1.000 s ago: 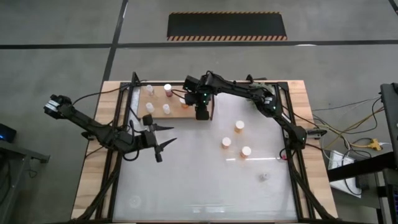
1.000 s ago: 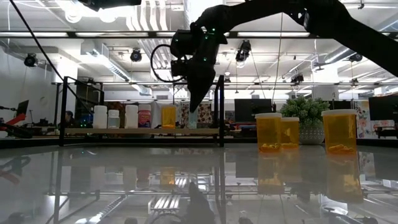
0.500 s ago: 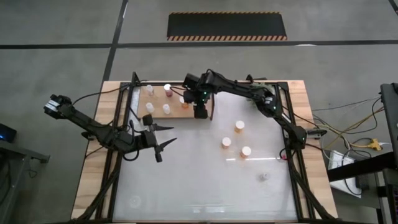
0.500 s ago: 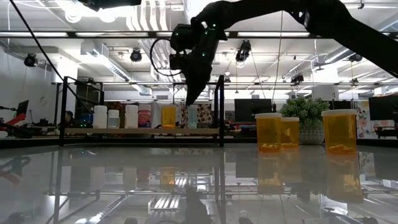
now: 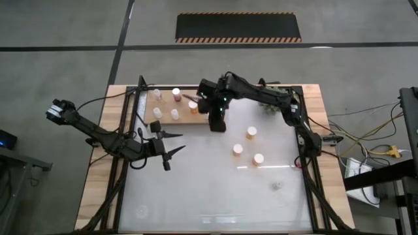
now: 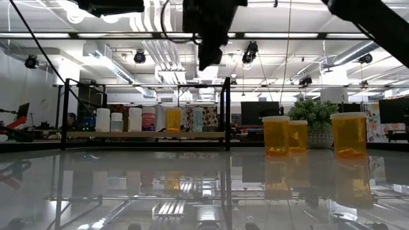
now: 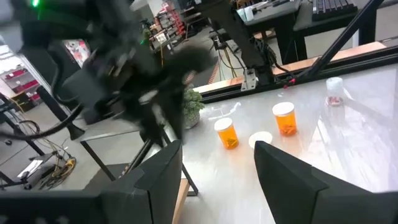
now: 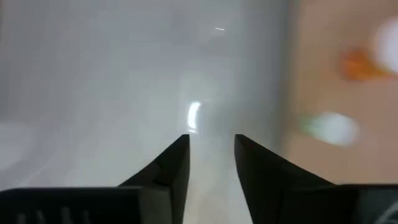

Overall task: Pick and place medicine bottles onto shelf by color
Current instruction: Put the middle orange pill bottle on the shelf

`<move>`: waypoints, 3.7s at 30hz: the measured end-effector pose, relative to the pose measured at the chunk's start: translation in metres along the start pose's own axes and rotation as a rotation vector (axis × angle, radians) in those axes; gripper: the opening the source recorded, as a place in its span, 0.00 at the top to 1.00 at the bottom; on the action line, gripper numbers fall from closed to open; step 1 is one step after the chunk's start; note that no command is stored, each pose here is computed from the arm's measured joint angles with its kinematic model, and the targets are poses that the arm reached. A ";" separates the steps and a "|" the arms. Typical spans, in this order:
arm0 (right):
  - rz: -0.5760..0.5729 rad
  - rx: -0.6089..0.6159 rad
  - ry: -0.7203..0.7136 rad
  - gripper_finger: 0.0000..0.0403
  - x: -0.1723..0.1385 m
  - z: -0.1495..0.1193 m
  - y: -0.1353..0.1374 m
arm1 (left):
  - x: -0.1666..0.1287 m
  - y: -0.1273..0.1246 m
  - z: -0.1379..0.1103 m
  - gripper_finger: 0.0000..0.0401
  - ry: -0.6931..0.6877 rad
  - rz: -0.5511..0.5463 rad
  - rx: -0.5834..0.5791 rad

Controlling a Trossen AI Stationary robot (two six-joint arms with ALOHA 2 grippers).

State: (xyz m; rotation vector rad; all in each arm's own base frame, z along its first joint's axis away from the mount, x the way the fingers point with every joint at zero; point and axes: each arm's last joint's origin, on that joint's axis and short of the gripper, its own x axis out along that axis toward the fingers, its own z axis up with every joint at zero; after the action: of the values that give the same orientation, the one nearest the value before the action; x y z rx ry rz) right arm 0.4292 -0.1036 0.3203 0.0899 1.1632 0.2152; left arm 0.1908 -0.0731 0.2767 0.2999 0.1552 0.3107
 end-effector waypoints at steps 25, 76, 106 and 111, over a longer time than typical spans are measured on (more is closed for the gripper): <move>-0.186 -0.523 -0.923 0.85 0.084 -0.095 0.158 | 0.001 -0.003 0.002 0.54 -0.053 -0.073 -0.141; -0.101 -0.366 -1.012 0.85 0.026 -0.299 0.142 | 0.268 -0.079 -0.033 0.16 0.471 -0.105 -0.305; -0.082 -0.332 -0.997 0.85 0.030 -0.302 0.141 | 0.280 -0.085 -0.060 0.28 0.430 -0.033 -0.264; -0.083 -0.333 -0.998 0.85 0.030 -0.302 0.141 | 0.280 -0.085 -0.062 0.40 0.446 -0.034 -0.257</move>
State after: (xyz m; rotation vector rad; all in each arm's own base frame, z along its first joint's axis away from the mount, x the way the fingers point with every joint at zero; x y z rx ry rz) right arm 0.1467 0.0279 0.1997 -0.1380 0.1293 0.2442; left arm 0.4651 -0.0433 0.1627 -0.0307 0.5541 0.3569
